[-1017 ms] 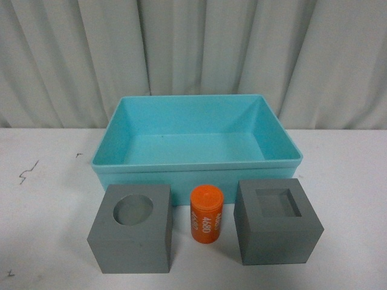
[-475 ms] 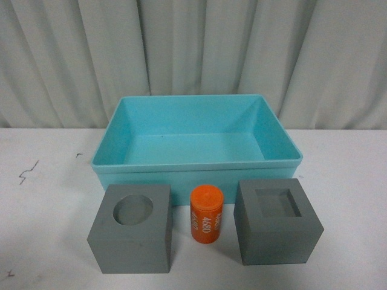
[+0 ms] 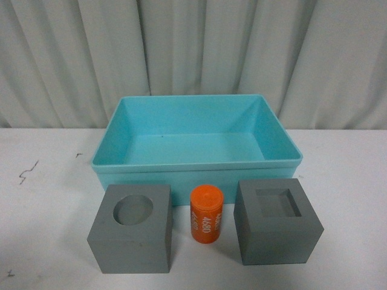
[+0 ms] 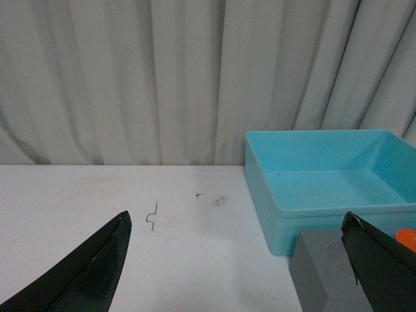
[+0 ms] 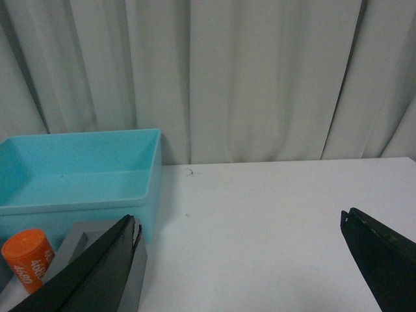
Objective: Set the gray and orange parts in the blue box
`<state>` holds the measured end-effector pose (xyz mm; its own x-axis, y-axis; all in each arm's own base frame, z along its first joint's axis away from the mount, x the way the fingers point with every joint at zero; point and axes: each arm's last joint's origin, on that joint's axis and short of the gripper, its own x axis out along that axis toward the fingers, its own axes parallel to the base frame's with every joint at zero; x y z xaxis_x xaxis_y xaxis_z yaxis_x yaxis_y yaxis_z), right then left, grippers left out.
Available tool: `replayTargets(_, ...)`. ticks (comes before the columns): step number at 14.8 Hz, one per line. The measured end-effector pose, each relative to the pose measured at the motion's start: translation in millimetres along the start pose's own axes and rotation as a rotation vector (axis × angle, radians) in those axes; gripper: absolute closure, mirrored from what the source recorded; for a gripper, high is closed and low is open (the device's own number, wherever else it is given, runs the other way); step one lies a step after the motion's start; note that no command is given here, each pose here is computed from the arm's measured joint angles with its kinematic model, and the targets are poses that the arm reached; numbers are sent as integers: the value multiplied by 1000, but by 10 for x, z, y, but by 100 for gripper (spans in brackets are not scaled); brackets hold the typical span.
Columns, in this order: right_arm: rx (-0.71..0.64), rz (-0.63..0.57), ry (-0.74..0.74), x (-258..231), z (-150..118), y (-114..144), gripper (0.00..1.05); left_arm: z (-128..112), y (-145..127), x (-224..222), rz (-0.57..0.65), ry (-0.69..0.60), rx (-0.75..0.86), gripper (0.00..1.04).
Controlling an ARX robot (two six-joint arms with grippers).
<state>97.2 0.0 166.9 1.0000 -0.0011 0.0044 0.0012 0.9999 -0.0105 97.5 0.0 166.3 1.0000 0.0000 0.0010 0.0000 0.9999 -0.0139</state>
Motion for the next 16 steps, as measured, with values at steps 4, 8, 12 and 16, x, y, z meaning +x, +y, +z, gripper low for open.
replayTargets(4,0,0,0,0,0,0,6,0,0,0,0,0,0,7)
replayTargets(8,0,0,0,0,0,0,6,0,0,0,0,0,0,7)
replayTargets(12,0,0,0,0,0,0,6,0,0,0,0,0,0,7)
replayTargets(16,0,0,0,0,0,0,6,0,0,0,0,0,0,7)
